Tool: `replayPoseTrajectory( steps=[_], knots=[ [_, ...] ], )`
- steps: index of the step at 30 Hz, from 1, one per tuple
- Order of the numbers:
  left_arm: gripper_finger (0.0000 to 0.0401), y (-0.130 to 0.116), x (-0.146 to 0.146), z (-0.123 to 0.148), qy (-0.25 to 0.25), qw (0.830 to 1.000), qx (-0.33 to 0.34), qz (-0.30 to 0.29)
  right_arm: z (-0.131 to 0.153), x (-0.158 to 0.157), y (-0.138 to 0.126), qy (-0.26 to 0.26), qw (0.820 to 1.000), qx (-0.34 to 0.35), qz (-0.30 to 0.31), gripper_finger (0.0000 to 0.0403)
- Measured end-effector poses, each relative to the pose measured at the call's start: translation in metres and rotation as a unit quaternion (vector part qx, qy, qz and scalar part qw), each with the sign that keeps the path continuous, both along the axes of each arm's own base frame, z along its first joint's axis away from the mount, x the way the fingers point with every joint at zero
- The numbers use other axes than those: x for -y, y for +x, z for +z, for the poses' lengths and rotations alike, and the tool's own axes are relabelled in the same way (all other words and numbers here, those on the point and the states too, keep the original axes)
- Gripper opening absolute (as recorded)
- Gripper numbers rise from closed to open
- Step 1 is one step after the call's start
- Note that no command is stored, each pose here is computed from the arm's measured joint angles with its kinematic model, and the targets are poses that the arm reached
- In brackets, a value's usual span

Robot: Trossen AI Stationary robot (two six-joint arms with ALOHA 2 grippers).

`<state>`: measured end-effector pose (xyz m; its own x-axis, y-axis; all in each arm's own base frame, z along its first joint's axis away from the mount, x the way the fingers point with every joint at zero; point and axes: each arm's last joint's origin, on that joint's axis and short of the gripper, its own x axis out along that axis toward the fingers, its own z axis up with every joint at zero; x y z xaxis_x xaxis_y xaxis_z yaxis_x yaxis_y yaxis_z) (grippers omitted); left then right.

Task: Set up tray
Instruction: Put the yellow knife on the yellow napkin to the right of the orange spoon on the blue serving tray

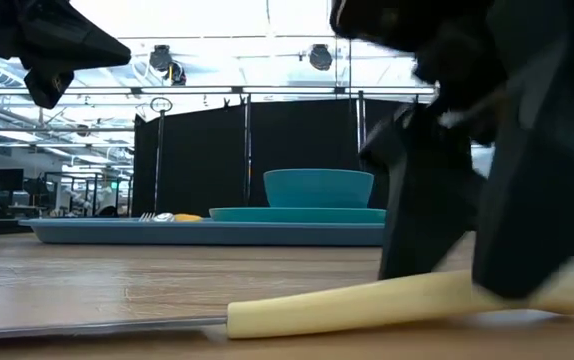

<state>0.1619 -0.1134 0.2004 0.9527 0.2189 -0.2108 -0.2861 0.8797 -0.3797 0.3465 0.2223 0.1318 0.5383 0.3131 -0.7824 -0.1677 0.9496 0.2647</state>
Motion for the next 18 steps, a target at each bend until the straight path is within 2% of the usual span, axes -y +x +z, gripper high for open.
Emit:
replayPoseTrajectory(
  steps=[7,11,18],
  knots=[
    [0.0004,0.0,0.0,0.0,0.003,1.0,-0.004,-0.009,-0.009,-0.004,-0.001,-0.004,1.0,-0.005,-0.012,0.0219],
    [0.0016,0.0,0.001,-0.001,0.012,1.0,-0.008,-0.019,-0.011,-0.009,-0.004,-0.044,0.999,0.013,0.005,0.021],
    [0.0031,0.0,0.001,-0.001,0.017,1.0,-0.011,-0.02,-0.014,-0.006,-0.009,-0.081,0.996,-0.006,0.03,0.0167]
  ],
)
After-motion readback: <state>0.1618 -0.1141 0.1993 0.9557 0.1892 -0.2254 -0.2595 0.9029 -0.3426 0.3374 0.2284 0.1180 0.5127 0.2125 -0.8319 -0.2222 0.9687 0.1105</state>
